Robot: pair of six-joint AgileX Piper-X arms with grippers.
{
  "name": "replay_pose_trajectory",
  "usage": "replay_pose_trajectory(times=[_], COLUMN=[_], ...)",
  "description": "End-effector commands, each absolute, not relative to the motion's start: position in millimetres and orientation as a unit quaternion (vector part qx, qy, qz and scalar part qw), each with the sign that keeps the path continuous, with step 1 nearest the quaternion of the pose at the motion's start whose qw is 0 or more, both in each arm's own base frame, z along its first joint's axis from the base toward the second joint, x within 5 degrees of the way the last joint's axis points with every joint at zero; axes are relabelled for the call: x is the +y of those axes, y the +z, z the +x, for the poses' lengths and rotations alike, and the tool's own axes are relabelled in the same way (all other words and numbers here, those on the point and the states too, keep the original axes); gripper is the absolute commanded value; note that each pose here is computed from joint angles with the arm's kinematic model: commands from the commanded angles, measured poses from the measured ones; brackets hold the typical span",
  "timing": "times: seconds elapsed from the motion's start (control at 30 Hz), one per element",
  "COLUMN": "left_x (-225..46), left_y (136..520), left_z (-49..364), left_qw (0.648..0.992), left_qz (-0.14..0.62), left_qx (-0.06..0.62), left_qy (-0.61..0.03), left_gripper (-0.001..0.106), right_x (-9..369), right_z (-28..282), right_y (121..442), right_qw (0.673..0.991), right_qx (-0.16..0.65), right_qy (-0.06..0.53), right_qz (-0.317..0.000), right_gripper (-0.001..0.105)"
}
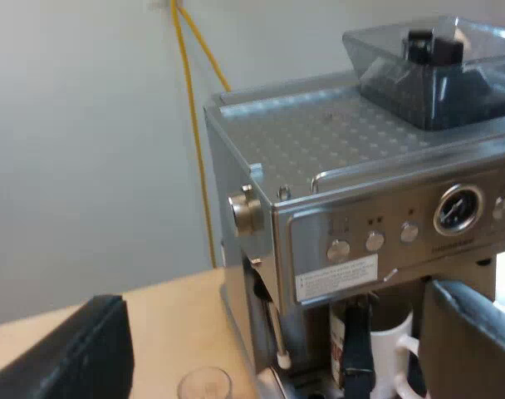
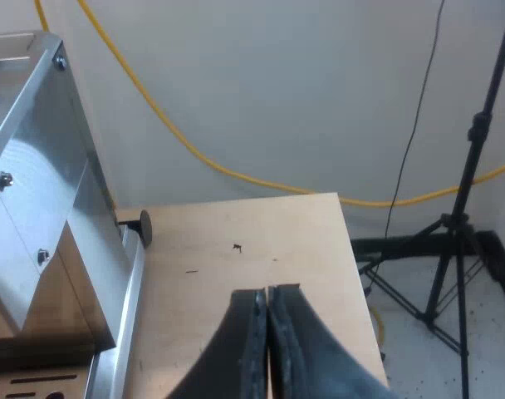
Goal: Place mug into machine
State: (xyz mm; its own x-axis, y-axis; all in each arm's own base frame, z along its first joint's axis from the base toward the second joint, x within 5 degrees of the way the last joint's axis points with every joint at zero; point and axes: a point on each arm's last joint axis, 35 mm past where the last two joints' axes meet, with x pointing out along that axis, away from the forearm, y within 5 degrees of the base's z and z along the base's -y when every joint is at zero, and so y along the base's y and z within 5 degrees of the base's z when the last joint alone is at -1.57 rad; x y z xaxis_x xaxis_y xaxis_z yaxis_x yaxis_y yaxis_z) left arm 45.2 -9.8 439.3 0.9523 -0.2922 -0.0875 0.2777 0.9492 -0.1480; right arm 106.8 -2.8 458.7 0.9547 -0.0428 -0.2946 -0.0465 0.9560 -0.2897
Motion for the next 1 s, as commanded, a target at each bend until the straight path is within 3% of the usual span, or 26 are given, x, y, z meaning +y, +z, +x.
replay_pose_trajectory(times=[0.03,0.4,0.67,0.77,1.0], left_x=[-10,-12,-13,-13,-13], left_y=[441,415,392,388,374], left_z=[30,-20,-42,-42,-45], left_qw=[0.987,0.989,0.988,0.987,0.98], left_qz=[-0.066,-0.063,-0.068,-0.071,-0.084], left_qx=[0.039,0.021,0.049,0.067,0.132], left_qy=[-0.14,-0.13,-0.128,-0.127,-0.125], left_gripper=[0.071,0.071,0.071,0.071,0.071], right_x=[-3,-3,-2,-2,-2], right_z=[87,27,-9,-20,-26], right_y=[462,425,394,386,369], right_qw=[0.978,0.981,0.982,0.985,0.988], right_qx=[0.135,0.108,0.107,0.103,0.106], right_qy=[-0.001,-0.028,-0.028,-0.03,-0.032], right_qz=[-0.157,-0.156,-0.155,-0.131,-0.111], right_gripper=[0.0,0.0,0.0,0.0,0.0])
